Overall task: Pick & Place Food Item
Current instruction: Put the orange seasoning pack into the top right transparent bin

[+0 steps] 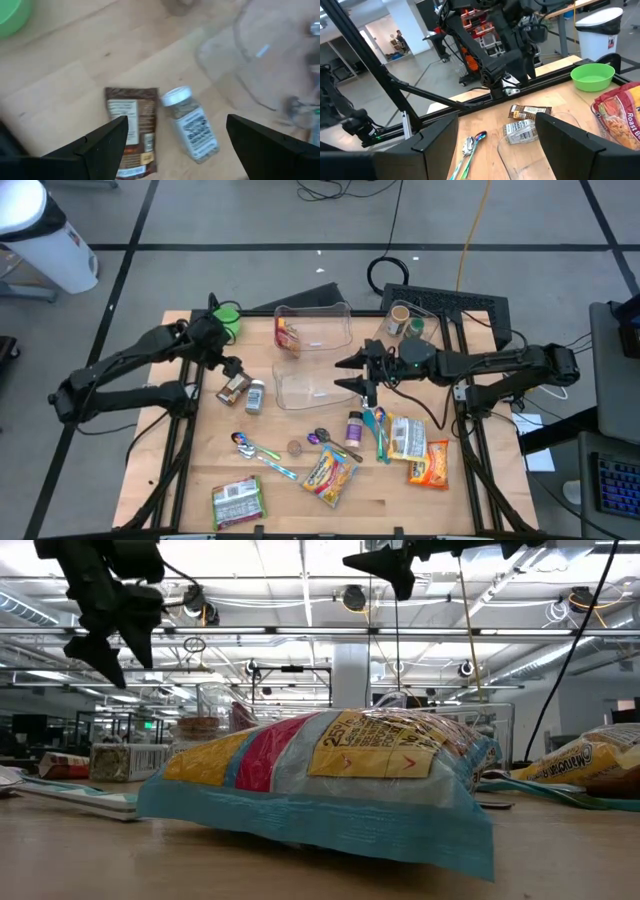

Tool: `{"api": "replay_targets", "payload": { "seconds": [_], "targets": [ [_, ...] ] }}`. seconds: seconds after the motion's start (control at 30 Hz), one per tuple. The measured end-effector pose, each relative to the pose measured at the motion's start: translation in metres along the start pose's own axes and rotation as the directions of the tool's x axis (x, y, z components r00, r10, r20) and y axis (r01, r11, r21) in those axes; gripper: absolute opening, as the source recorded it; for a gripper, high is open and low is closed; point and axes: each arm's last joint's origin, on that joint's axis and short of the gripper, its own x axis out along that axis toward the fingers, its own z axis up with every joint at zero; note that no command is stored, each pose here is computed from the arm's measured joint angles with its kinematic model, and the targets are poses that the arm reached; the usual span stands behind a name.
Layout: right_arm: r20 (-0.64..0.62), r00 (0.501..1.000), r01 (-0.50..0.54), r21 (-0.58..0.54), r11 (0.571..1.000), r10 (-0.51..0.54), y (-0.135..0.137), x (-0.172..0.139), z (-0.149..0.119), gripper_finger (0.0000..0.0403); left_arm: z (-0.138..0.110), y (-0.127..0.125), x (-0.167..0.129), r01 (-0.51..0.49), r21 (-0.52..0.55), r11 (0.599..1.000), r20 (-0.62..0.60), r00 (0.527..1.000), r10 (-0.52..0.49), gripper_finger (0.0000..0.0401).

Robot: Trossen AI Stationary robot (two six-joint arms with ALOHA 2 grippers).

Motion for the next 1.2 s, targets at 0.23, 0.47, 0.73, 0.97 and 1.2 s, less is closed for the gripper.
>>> {"api": "replay_targets", "payload": {
  "seconds": [0.23,0.47,0.73,0.97,1.2],
  "targets": [
    [0.001,1.000,0.002,0.029,1.000,-0.002,-0.001,0.000,0.000,0.0258,0.014,0.011,0.021,-0.053,0.003,0.999,-0.126,0.991,0.053,0.0344],
    [0.000,1.000,-0.001,0.056,0.998,0.001,0.000,0.000,0.000,0.0258,0.026,0.022,0.047,-0.049,0.062,0.997,-0.251,0.966,0.063,0.0344],
    [-0.001,1.000,-0.003,0.082,0.997,0.003,0.000,0.000,0.000,0.0258,0.037,0.033,0.070,-0.036,0.072,0.997,-0.331,0.942,0.058,0.0344],
    [-0.002,1.000,-0.007,0.082,0.997,0.007,0.000,0.000,0.000,0.0258,0.043,0.040,0.090,-0.019,0.061,0.998,-0.381,0.924,0.041,0.0344],
    [-0.003,1.000,-0.006,0.082,0.997,0.007,0.000,0.000,0.000,0.0258,0.044,0.045,0.108,-0.041,0.071,0.997,-0.447,0.892,0.068,0.0344]
  ]
}}
